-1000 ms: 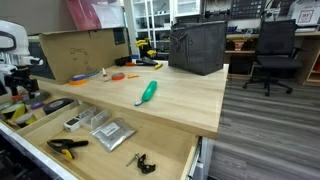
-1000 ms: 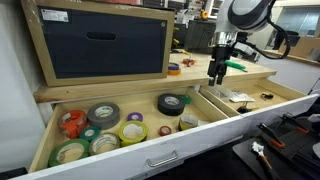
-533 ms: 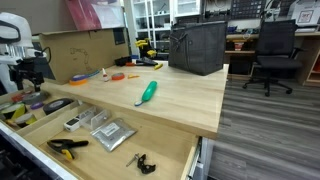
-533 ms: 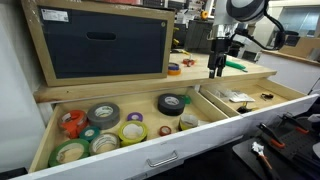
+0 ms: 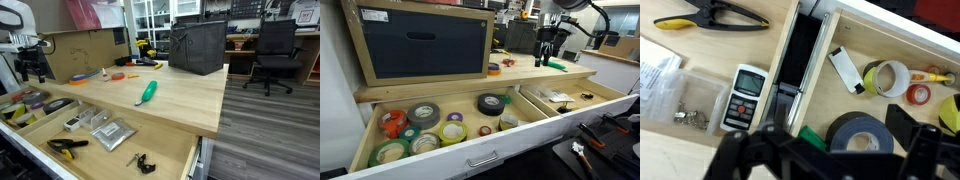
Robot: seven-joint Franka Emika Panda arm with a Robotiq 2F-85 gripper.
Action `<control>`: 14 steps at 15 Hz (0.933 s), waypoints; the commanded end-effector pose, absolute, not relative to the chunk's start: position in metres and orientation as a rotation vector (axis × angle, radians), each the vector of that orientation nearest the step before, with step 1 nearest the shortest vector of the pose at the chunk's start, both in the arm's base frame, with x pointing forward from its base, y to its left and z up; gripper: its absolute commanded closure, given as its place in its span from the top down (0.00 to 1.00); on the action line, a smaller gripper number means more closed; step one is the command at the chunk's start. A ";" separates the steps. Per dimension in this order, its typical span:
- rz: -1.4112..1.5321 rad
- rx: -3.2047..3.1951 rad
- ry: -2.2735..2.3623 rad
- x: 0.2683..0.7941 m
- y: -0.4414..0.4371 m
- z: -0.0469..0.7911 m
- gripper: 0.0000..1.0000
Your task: Put the black masking tape on the left side of the open drawer.
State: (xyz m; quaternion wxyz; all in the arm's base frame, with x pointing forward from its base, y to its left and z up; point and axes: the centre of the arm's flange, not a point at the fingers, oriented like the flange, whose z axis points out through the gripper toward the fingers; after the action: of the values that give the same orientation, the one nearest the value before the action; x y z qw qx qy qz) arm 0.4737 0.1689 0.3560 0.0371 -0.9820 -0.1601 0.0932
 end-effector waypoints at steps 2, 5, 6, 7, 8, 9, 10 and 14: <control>0.236 -3.022 -0.452 0.469 0.154 0.402 1.00; 0.204 -3.023 -0.469 0.467 0.156 0.417 1.00; 0.196 -3.020 -0.475 0.467 0.157 0.422 1.00; 0.186 -3.019 -0.477 0.467 0.157 0.425 1.00; 0.174 -3.022 -0.482 0.466 0.158 0.429 1.00; 0.166 -3.027 -0.482 0.466 0.158 0.431 1.00; 0.158 -3.032 -0.476 0.465 0.158 0.434 1.00; 0.113 -3.026 -0.475 0.460 0.159 0.448 1.00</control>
State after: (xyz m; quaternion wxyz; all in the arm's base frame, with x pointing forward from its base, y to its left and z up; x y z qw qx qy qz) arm 0.4671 0.1578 0.4286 0.0377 -0.9865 -0.1545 0.0397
